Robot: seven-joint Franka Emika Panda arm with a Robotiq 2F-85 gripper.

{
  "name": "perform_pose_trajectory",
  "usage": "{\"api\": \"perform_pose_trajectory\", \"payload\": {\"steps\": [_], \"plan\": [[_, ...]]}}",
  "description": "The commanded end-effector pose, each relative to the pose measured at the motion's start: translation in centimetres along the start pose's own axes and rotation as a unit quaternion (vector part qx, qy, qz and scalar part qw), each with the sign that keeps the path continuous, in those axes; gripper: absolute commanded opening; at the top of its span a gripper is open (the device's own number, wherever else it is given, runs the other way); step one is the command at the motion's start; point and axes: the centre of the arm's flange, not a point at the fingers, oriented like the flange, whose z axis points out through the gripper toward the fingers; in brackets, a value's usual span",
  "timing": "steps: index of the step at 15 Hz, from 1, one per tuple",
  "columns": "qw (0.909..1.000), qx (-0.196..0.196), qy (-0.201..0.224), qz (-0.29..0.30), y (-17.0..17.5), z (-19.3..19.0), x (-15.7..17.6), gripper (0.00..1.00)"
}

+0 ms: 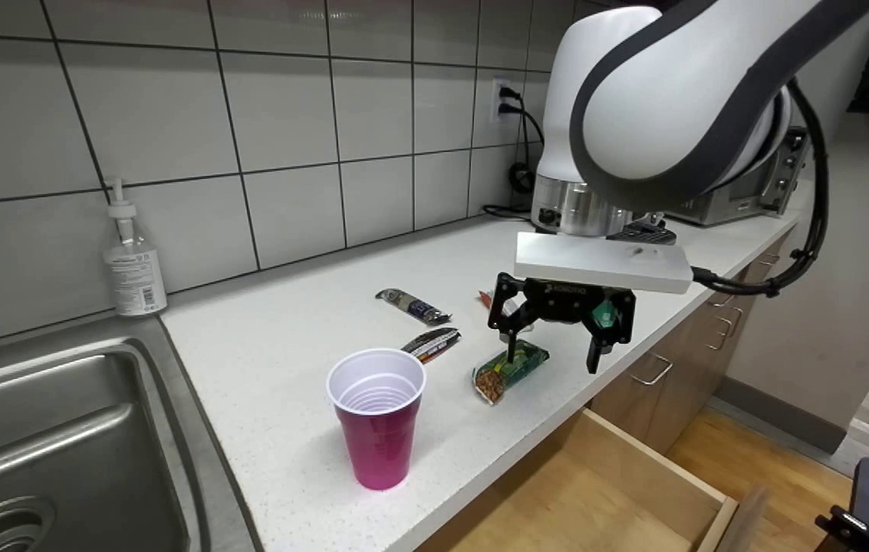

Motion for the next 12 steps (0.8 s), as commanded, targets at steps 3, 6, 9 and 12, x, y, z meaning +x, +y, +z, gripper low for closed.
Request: {"api": "perform_pose_trajectory", "payload": {"steps": [3, 6, 9, 12], "plan": [[0.9942, -0.003, -0.001, 0.108, -1.7, 0.9, 3.0, 1.0], [0.9898, -0.006, 0.003, 0.143, -2.0, 1.5, 3.9, 1.0], [0.9861, -0.009, 0.003, 0.166, -2.5, 2.2, 4.5, 1.0], [0.9825, -0.011, 0.006, 0.186, -3.3, 3.0, 4.9, 1.0]]}}
